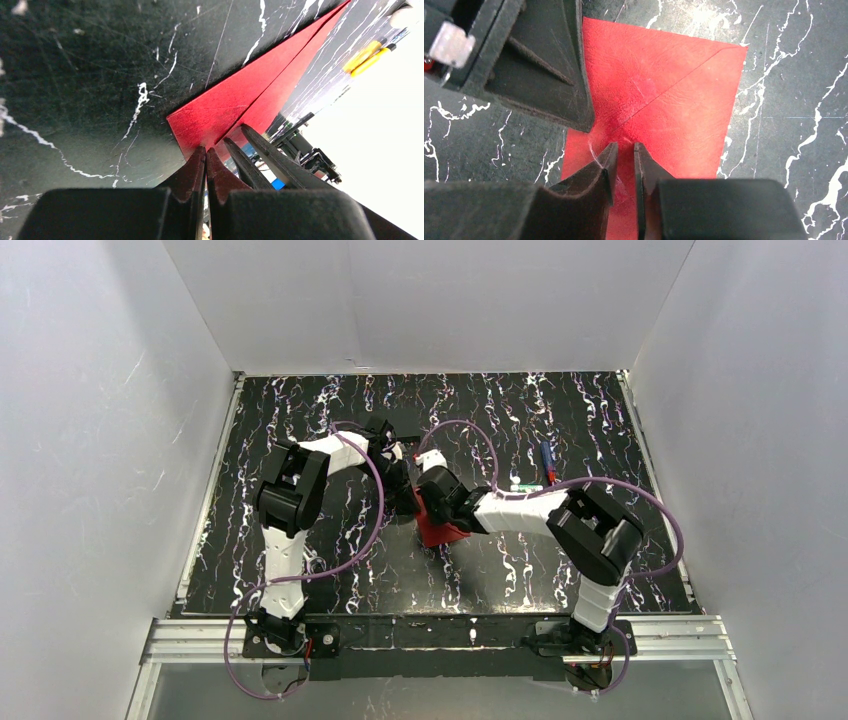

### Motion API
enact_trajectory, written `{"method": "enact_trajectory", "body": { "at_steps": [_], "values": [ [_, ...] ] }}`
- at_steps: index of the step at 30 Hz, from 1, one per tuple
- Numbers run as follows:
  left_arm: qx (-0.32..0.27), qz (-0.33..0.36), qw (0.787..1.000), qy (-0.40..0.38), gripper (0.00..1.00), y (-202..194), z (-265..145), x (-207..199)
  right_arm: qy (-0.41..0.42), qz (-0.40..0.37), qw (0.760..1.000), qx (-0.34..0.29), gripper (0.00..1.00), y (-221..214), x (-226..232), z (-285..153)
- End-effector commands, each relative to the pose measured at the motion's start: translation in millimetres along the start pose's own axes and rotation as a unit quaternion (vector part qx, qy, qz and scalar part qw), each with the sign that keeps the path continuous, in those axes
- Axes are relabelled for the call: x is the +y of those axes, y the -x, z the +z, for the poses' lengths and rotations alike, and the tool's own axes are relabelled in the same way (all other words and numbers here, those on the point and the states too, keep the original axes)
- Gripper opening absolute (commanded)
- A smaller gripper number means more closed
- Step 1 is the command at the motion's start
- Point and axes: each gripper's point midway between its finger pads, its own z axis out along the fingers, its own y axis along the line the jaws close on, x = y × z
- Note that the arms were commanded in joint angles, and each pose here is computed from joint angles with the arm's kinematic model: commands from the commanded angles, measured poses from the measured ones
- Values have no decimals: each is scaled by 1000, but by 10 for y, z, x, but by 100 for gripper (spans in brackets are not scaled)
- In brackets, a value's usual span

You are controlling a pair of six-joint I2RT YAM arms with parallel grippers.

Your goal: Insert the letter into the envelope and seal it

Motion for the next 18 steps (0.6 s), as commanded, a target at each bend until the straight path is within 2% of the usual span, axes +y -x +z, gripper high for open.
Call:
{"method": "enact_trajectory", "body": {
  "at_steps": [1, 5, 11, 14, 18],
  "values": [
    [2, -12, 998, 68, 0, 16, 185, 442, -45, -50, 987, 148, 27, -949, -376, -129],
    [3, -10, 998, 64, 0, 14, 176, 438, -43, -50, 986, 151, 26, -995, -400, -192],
    [5, -10, 998, 61, 0, 12, 171, 454, -44, -50, 987, 145, 21, -964, -417, -252],
    [6, -10, 998, 58, 0, 11, 177, 445, -39, -44, 990, 131, 18, -809, -357, -244],
    [6, -10, 998, 57, 0, 15, 175, 447, -39, -26, 995, 92, 19, -341, -241, -286]
  ]
}}
